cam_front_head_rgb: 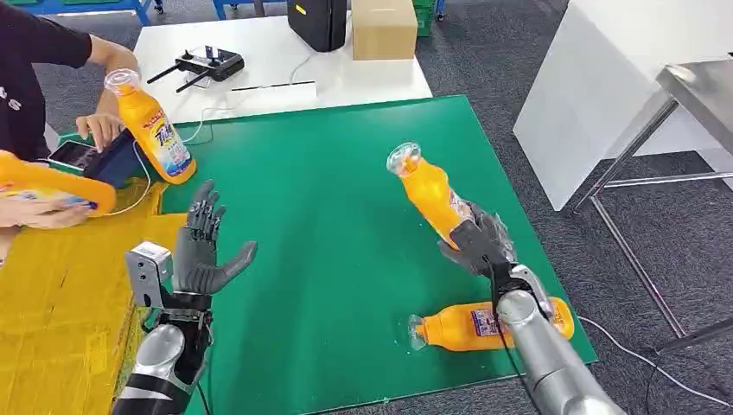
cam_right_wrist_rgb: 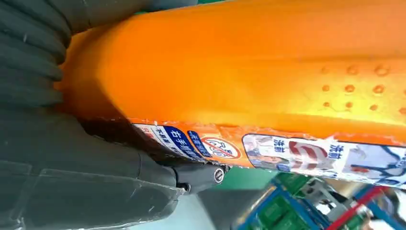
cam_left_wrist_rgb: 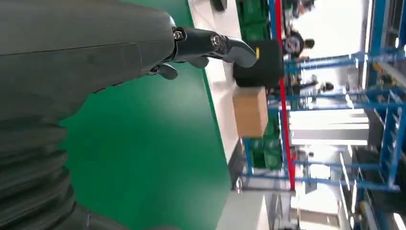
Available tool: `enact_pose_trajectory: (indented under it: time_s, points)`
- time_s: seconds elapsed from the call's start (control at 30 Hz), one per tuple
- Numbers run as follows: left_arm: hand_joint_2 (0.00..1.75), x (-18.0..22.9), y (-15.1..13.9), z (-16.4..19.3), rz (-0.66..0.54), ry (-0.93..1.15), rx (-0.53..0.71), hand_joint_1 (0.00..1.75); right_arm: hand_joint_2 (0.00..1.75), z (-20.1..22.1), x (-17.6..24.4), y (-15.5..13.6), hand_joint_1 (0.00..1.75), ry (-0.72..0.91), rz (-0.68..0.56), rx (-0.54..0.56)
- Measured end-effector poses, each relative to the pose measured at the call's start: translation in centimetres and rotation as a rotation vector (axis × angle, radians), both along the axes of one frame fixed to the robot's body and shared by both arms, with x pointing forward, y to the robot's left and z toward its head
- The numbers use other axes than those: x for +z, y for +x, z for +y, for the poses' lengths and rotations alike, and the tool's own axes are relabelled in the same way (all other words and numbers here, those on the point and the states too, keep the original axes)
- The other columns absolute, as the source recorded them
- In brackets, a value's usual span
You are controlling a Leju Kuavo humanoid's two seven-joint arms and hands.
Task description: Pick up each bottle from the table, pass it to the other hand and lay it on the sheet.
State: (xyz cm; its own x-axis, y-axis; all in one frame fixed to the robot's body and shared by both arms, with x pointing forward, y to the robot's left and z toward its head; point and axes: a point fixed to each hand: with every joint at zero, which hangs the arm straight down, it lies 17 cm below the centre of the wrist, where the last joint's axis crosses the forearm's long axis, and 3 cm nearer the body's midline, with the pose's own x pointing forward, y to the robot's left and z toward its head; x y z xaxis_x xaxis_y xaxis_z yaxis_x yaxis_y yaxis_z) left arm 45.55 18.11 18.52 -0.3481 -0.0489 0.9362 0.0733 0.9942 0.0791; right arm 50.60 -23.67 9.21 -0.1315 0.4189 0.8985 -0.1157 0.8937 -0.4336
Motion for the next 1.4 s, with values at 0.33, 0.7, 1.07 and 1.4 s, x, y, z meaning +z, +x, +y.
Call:
enact_pose_trajectory:
  time_s: [0.33, 0.7, 1.07, 1.4]
  points:
    - [1.75, 1.5, -0.5, -5.5, -0.01, -0.006, -0.163, 0.0, 1.75, 4.5, 4.0, -1.9, 1.75, 0.467, -0.074, -0.033]
    - [1.75, 3.0, -0.5, -9.6, -0.022, -0.01, -0.299, 0.0, 1.75, 16.4, 4.9, -3.6, 1.75, 0.431, -0.041, 0.194]
    - [1.75, 4.0, -0.2, -11.8, -0.02, -0.017, -0.373, 0.0, 1.75, 25.3, 3.9, -5.7, 1.75, 0.141, -0.073, 0.346]
    - [1.75, 3.4, 0.4, -11.8, 0.001, -0.014, -0.371, 0.0, 1.75, 29.0, 2.4, -7.4, 1.75, 0.009, -0.091, 0.413]
